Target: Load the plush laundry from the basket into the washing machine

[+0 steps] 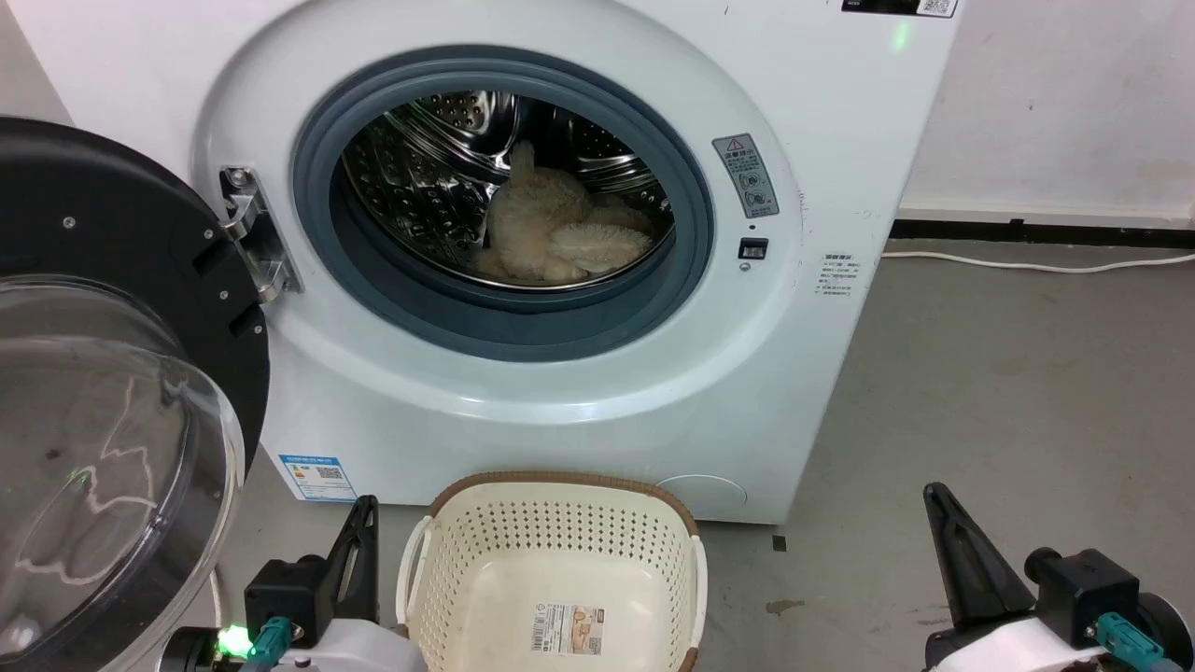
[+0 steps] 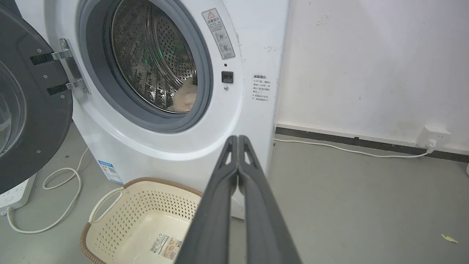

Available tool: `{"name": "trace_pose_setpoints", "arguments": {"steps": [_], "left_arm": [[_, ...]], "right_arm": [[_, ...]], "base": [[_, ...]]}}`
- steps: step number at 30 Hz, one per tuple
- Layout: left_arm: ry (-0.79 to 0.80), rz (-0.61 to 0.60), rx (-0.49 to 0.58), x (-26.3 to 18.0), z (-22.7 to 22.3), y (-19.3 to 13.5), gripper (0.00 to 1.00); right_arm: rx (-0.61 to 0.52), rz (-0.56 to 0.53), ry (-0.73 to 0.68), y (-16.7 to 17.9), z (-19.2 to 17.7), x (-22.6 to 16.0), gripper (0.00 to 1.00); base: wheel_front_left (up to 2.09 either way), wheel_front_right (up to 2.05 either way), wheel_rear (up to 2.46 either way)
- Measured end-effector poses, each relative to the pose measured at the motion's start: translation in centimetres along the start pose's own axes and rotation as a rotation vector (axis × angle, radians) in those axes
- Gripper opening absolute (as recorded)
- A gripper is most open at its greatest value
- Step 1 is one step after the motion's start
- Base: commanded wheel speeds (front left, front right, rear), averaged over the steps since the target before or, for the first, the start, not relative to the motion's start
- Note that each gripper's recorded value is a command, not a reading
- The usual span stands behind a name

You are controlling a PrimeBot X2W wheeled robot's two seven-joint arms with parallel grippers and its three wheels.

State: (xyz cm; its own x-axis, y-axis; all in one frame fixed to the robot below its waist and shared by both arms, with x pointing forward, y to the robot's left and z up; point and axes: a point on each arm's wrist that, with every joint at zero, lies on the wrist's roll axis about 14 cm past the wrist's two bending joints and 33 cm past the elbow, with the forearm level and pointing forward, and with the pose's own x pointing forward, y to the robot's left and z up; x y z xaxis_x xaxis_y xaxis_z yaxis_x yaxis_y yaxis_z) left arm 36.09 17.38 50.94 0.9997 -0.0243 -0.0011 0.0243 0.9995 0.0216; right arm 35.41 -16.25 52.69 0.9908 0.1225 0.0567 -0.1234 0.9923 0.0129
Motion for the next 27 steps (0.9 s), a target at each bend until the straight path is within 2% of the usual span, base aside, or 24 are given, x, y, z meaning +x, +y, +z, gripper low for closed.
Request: {"name": "trace_pose_setpoints", "arguments": {"steps": [27], "left_arm": [[0.009, 0.014, 0.015, 0.50, 0.71, 0.31, 0.00]], "right_arm": [[-0.031, 0.006, 0.036, 0.05, -0.11, 0.90, 0.00]], "base": [[0.00, 0.00, 0.00]]}}
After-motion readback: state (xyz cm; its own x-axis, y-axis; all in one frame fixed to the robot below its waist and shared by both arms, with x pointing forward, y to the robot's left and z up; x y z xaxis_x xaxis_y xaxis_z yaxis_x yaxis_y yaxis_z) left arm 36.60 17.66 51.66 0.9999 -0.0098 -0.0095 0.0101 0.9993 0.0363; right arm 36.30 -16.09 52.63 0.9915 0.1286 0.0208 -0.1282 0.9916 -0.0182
